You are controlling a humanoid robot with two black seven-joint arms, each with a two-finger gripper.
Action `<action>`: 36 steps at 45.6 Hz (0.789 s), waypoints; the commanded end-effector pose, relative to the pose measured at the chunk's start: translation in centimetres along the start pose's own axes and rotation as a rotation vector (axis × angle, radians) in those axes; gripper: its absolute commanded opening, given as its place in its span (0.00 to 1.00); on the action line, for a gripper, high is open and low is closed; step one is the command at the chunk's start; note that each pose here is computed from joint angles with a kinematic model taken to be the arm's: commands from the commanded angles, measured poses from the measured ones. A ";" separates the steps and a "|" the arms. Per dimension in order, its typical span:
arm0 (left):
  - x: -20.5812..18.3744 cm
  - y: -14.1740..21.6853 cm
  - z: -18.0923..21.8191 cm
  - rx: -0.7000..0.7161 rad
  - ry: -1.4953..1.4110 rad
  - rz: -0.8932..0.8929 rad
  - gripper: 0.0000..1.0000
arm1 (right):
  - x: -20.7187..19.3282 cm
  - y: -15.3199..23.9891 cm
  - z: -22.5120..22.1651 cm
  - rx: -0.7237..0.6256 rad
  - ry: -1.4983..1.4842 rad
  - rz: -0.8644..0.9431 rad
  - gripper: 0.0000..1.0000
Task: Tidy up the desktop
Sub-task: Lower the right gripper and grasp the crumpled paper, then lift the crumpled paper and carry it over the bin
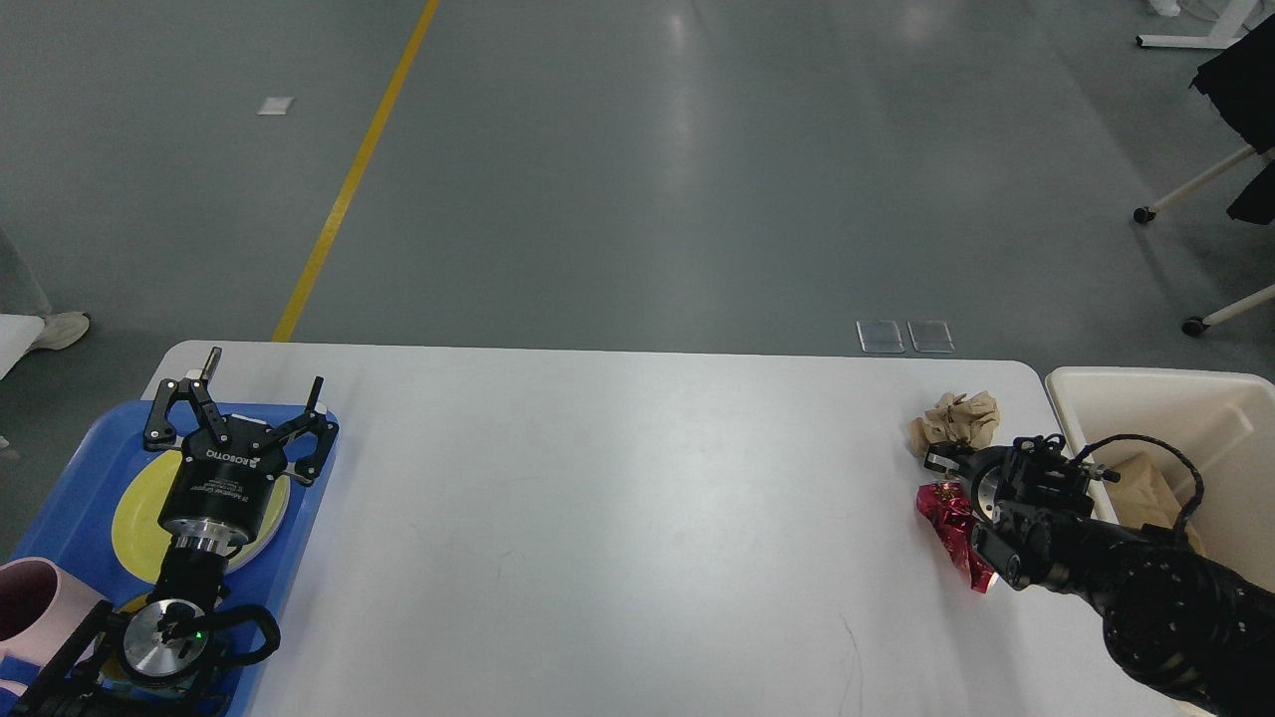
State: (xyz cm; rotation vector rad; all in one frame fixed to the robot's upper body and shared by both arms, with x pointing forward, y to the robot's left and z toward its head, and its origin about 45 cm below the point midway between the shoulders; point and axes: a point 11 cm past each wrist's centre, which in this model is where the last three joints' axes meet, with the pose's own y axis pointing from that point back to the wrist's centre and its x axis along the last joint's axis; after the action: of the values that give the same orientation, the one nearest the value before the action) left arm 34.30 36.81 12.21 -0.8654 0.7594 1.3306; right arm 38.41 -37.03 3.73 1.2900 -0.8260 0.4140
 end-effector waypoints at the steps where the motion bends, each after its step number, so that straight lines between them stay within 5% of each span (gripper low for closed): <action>1: 0.1 0.0 0.0 0.000 0.001 0.002 0.97 | 1.0 0.0 0.4 -0.007 -0.014 0.010 0.00; 17: -0.1 0.0 0.0 0.000 0.000 -0.003 0.97 | 9.3 5.8 1.0 -0.031 -0.053 -0.215 0.00; 36: 0.0 0.0 0.0 -0.001 0.002 -0.004 0.97 | 18.2 22.6 -1.6 -0.050 0.178 -0.494 0.00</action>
State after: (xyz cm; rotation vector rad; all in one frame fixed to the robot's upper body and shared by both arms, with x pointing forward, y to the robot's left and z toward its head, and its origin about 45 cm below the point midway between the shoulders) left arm 34.30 36.78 12.26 -0.8670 0.7572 1.3263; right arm 37.63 -34.13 28.64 1.3386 -0.3939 0.1742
